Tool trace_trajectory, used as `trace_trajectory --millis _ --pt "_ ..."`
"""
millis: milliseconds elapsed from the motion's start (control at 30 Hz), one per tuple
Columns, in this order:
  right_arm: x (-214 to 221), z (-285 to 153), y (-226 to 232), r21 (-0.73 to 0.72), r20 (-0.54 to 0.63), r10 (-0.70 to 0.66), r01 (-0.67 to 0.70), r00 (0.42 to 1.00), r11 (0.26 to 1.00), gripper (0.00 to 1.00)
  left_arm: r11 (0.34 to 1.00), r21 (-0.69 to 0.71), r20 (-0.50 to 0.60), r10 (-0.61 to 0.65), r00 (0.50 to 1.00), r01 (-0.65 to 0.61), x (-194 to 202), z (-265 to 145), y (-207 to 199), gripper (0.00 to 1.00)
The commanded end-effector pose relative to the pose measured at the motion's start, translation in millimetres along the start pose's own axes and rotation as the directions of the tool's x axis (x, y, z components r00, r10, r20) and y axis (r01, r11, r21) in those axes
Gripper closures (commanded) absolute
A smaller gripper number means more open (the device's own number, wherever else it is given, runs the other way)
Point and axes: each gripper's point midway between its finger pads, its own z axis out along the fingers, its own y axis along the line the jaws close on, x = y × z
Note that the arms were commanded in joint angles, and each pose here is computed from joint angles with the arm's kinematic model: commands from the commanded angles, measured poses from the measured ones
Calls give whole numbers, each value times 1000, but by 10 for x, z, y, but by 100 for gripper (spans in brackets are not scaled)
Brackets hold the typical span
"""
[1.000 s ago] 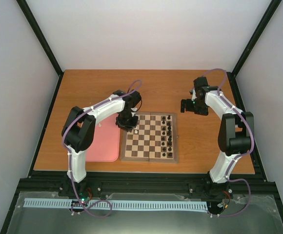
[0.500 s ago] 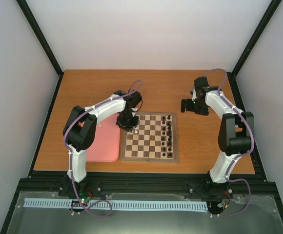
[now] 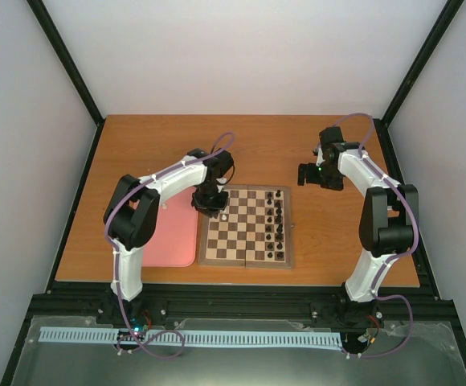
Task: Set up the chess pieces on the board
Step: Place the chess piece on the chessboard.
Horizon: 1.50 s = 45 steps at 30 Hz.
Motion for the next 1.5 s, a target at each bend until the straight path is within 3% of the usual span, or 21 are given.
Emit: trace_trajectory --millis 0,833,1100,1467 --pt "-64 -40 -21 -5 27 2 -2 1000 1000 0 1000 15 10 17 1000 -17 23 -35 -52 92" --pt "-54 -43 -12 -9 27 0 0 1000 1000 0 999 18 4 32 999 -32 40 -35 -87 91" --pt "-63 -25 -4 -16 24 3 -3 1000 1000 0 999 17 0 36 999 -36 64 -32 -85 80" --pt "-52 -11 -5 -17 22 5 -5 1000 1000 0 999 7 -2 41 999 -41 98 -66 -59 79"
